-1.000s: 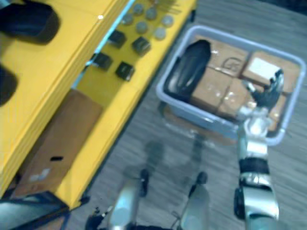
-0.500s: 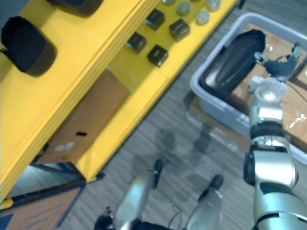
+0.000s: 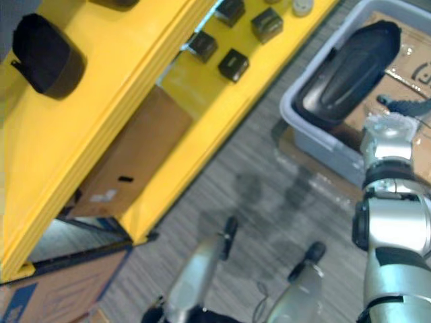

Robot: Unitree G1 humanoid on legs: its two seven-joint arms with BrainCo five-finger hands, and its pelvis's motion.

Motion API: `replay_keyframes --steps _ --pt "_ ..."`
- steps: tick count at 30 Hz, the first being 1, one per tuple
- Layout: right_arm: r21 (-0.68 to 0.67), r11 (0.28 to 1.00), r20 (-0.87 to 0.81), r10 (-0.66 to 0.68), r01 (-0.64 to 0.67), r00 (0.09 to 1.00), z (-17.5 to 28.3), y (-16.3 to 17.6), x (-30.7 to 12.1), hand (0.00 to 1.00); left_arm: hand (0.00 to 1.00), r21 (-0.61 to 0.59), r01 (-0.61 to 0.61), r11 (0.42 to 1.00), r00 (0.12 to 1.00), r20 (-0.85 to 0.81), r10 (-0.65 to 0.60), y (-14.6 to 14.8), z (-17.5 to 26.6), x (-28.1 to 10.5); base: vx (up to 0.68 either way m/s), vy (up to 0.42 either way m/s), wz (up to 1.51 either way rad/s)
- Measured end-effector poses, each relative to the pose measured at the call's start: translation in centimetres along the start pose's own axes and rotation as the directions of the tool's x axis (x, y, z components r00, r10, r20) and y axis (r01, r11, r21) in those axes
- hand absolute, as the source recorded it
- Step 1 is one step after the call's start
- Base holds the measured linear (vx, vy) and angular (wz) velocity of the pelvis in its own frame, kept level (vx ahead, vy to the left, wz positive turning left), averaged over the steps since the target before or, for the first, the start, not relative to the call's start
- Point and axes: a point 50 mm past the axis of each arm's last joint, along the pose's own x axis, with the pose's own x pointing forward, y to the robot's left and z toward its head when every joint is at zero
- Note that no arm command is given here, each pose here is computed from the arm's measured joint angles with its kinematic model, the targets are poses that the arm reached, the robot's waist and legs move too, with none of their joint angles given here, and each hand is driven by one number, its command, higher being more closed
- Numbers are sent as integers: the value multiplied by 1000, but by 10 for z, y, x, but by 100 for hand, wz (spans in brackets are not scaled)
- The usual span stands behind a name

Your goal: Walk over and take plastic housings, then place them on the shelf

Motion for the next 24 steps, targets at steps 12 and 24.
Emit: replay_keyframes --steps 12,24 --pt "-128 992 124 -9 25 992 10 -18 10 0 0 24 67 997 998 11 -67 -9 6 3 -6 3 5" --pt "-77 930 230 -335 361 914 47 -36 6 0 0 27 89 996 995 49 -91 -12 11 3 -7 -1 -2"
